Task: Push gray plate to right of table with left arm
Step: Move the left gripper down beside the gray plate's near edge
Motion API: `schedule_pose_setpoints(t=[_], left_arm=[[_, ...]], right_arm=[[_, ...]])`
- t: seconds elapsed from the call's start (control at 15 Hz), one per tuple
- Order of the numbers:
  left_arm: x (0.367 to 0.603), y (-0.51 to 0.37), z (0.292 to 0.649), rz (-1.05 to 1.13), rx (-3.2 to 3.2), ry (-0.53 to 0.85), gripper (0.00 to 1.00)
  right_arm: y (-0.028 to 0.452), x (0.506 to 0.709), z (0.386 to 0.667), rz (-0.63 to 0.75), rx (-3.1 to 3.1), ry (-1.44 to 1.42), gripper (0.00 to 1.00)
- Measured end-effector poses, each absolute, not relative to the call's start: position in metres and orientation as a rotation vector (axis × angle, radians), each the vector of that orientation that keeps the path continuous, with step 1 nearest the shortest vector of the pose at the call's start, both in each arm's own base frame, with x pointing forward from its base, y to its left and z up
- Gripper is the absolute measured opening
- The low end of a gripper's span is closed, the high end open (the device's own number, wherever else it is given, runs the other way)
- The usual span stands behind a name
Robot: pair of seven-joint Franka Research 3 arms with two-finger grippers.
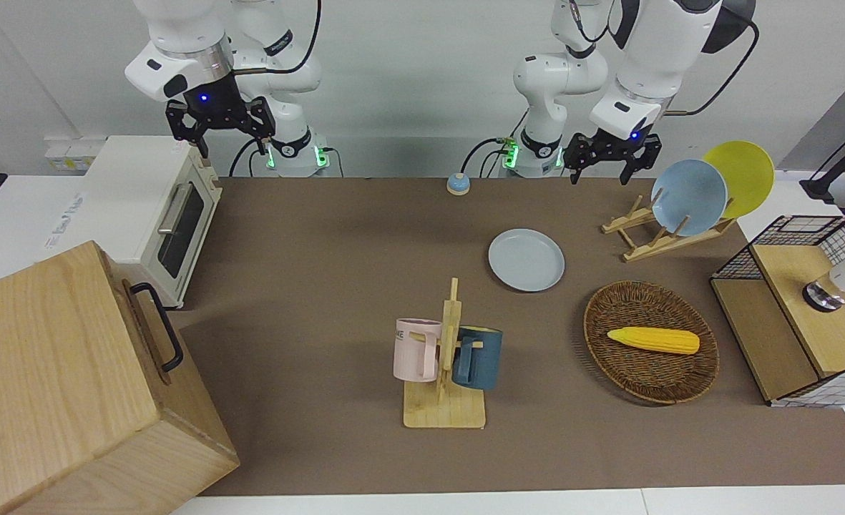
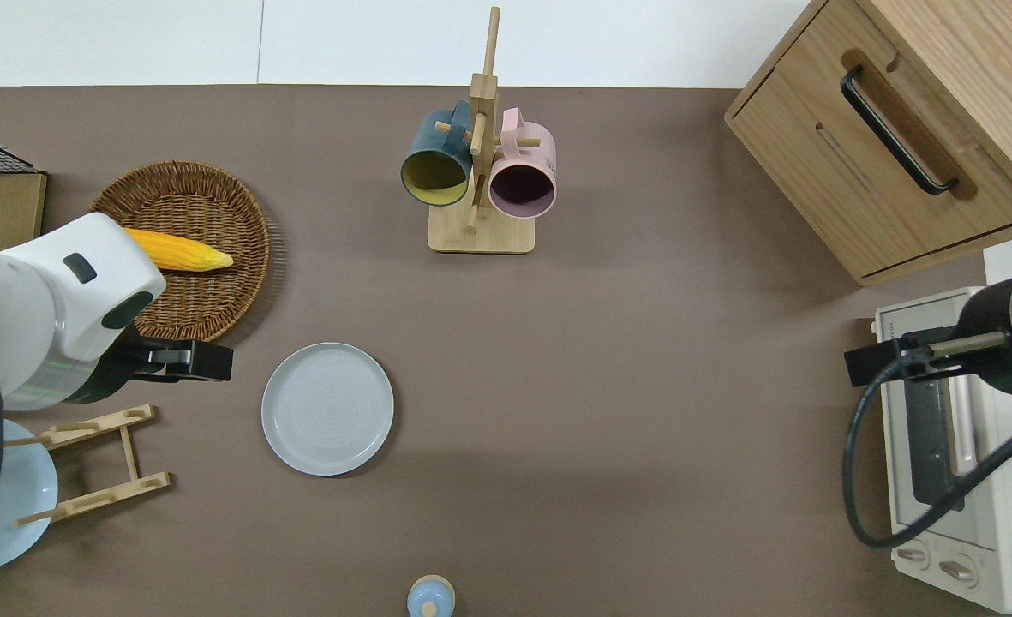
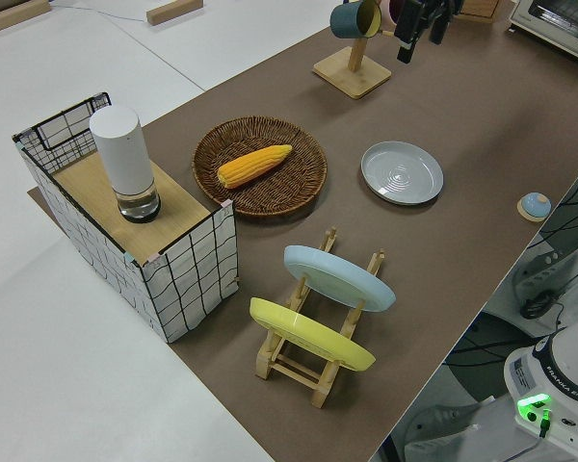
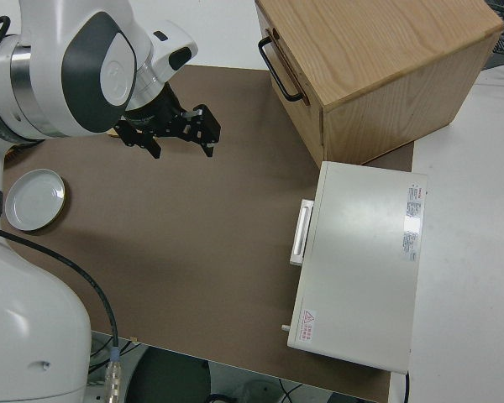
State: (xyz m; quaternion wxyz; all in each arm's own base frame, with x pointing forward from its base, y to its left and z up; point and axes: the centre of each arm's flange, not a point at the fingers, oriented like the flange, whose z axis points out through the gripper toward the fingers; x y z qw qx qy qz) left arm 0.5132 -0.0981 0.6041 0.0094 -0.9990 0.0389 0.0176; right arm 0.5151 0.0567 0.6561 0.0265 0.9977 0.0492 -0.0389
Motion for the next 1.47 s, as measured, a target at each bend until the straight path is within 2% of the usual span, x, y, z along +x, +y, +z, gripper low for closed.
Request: schedule_pose_setpoints(t=[0.33,1.13,1.33,1.47], left_arm=[[0.519,-0.066,0.606,0.044,-3.129,0.03,1.0],[0.518,-0.069,0.605,0.044,-3.128,0.037,1.0],[0.517,-0.068,0.577,0.119,-3.122,0.034,1.0],[0.517,-0.065,0.531,0.141,-3.12,0.027,1.0]], right_arm=[[0.057,0.515,0.656,-0.12,3.082,0.152,1.0],[0.057,0.515,0.656,-0.12,3.082,0.152,1.0],[0.057,0.515,0.656,-0.12,3.082,0.152,1.0],[0.057,0.515,0.656,-0.12,3.082,0.152,1.0]])
